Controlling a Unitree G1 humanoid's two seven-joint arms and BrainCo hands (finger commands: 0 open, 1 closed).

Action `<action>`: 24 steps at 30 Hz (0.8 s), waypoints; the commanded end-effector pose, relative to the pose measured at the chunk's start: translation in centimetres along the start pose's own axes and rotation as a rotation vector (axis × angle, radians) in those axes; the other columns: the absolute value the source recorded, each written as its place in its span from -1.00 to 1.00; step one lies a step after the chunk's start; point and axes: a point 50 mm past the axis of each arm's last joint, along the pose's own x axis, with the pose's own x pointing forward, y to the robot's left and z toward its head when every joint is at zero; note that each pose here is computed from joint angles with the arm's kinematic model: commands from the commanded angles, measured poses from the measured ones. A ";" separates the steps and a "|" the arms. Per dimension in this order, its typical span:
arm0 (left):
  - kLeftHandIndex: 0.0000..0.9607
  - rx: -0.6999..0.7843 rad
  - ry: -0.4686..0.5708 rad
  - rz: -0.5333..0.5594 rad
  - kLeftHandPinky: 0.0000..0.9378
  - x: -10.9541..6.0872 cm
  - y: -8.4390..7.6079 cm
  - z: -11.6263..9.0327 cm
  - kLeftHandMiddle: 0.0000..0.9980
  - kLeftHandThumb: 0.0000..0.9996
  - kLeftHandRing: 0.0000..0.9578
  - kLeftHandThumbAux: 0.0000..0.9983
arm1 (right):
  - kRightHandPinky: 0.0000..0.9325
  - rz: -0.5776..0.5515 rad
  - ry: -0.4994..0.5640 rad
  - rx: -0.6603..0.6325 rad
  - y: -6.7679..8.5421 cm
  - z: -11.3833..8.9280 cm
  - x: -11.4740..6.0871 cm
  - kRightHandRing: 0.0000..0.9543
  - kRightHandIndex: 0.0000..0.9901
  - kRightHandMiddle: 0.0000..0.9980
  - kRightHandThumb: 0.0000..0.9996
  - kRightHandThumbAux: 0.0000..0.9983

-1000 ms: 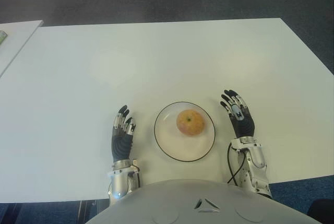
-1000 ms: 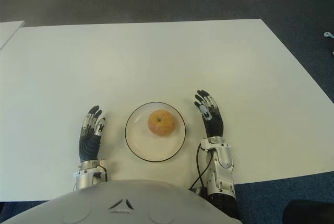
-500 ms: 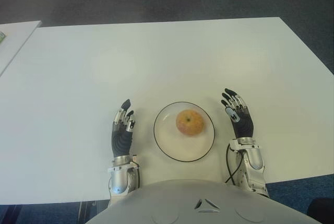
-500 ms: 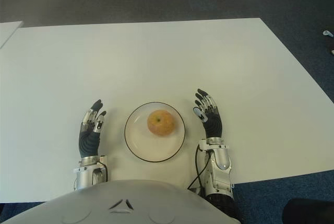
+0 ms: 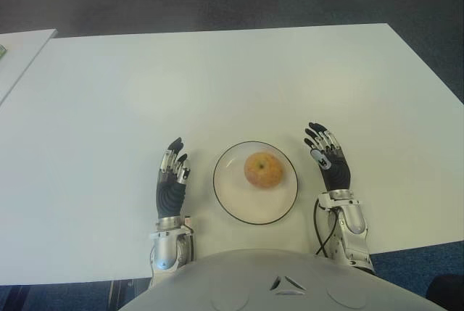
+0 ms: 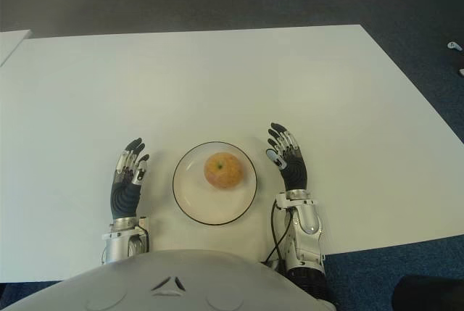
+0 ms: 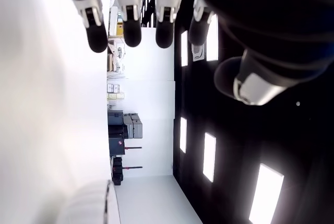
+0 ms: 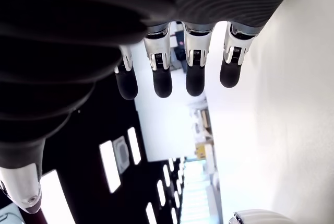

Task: Put the apples into the plate.

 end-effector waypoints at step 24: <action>-0.74 0.029 0.175 0.004 -0.62 -1.9 0.6 -1.8 -0.78 -0.80 -0.76 0.00 | -0.76 -0.044 0.163 -0.081 -1.0 -2.2 -2.8 -0.81 -0.84 -0.76 -0.63 0.19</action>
